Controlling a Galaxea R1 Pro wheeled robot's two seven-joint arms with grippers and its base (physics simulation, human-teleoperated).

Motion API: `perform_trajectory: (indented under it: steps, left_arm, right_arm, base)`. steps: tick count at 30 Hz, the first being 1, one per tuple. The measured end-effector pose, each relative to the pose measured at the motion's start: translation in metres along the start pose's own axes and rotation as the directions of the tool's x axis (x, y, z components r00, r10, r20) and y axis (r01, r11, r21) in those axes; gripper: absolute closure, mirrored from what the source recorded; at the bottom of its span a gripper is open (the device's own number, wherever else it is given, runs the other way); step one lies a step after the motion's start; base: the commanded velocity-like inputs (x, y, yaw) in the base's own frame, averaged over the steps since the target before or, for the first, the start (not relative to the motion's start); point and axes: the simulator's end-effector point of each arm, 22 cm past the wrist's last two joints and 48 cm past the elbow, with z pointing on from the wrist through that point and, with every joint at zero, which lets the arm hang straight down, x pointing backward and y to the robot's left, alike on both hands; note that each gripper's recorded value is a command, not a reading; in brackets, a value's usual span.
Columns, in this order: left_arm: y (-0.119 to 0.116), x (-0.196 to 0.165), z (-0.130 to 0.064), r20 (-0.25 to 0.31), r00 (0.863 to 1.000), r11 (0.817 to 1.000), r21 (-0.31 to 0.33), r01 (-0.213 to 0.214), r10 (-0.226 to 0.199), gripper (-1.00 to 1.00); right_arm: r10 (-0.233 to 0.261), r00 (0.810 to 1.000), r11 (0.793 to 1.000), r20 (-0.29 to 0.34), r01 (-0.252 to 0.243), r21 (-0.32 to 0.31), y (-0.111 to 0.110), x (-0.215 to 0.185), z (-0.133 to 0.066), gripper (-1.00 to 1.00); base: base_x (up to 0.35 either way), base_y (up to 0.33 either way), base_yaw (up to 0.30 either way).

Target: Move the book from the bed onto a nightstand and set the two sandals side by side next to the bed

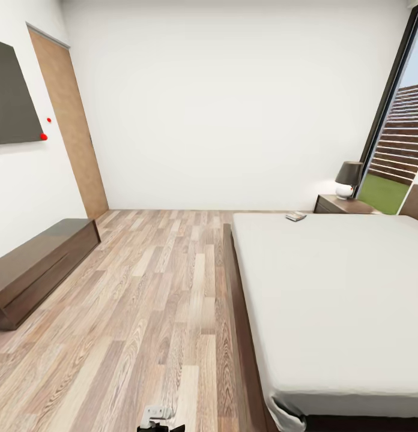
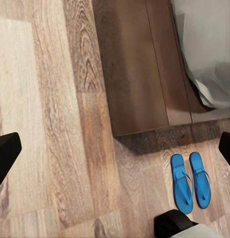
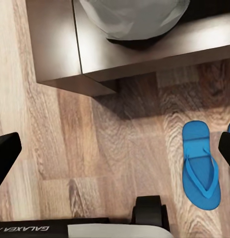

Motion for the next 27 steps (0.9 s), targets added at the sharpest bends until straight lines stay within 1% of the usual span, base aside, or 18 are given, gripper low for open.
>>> perform_trajectory:
  steps: [13,27]
  left_arm:
    - [-0.01,-0.013,-0.015,0.0,1.0,1.0,0.0,0.0,0.0,-1.0]
    - [-0.022,-0.026,-0.032,-0.001,1.0,1.0,0.0,0.0,0.0,-1.0]
  right_arm:
    - [0.007,1.0,1.0,0.0,-0.007,0.005,0.0,-0.011,-0.021,-1.0]
    - [-0.002,1.0,1.0,0.0,0.002,0.006,0.005,-0.021,-0.042,-1.0]
  base:
    - [0.0,0.0,0.0]
    - [0.0,0.0,0.0]
